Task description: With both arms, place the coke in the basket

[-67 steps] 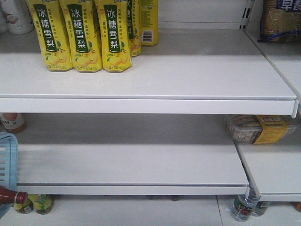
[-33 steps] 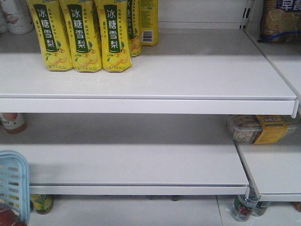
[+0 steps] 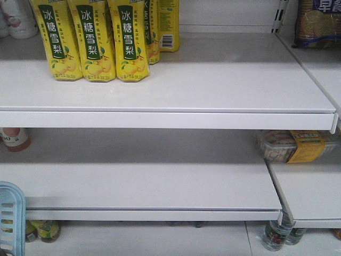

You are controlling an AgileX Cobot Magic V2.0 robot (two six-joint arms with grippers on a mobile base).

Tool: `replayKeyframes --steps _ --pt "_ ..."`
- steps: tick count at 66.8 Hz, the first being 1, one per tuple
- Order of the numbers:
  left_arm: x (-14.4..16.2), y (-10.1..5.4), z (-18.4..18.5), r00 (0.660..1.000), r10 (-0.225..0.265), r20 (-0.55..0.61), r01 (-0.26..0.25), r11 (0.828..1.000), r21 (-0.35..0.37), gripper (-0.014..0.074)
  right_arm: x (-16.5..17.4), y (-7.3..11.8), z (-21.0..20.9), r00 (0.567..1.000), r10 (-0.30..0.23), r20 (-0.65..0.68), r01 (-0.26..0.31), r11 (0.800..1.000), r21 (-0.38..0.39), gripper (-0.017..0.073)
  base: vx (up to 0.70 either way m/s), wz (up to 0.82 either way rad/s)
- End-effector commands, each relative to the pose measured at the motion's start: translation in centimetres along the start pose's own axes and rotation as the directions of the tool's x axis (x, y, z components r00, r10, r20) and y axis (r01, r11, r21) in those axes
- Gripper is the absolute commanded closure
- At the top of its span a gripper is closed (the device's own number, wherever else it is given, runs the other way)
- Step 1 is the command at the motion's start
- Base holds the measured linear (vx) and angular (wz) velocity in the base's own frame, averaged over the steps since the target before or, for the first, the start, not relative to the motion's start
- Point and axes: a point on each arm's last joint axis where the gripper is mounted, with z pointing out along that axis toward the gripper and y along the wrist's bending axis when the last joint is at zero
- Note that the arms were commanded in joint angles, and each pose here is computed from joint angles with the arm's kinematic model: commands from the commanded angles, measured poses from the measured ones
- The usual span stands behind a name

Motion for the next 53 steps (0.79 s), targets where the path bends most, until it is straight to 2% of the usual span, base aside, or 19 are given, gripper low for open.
replayKeyframes --steps 1,13,22,53 --pt "-1.44 -0.27 -0.28 0.984 0.032 0.174 -0.036 0.999 0.022 0.06 -1.58 -0.18 -0.14 0.996 -0.007 0.093 0.005 1.0 0.02 0.0568 0.0 0.0" --pt "-1.45 -0.27 -0.28 0.984 0.031 0.175 -0.036 0.999 0.024 0.06 -1.58 -0.18 -0.14 0.996 -0.007 0.093 0.005 1.0 0.02 0.0568 0.0 0.0" --pt "-1.45 -0.27 -0.28 0.985 -0.01 0.174 0.005 1.0 0.03 0.06 -1.58 -0.18 -0.14 0.996 -0.007 0.093 0.005 1.0 0.02 0.0568 0.0 0.0" --pt "-1.16 -0.4 -0.23 0.987 -0.011 0.159 0.002 0.998 0.057 0.06 -1.58 -0.18 -0.14 0.996 -0.007 0.093 0.005 1.0 0.02 0.0568 0.0 0.0"
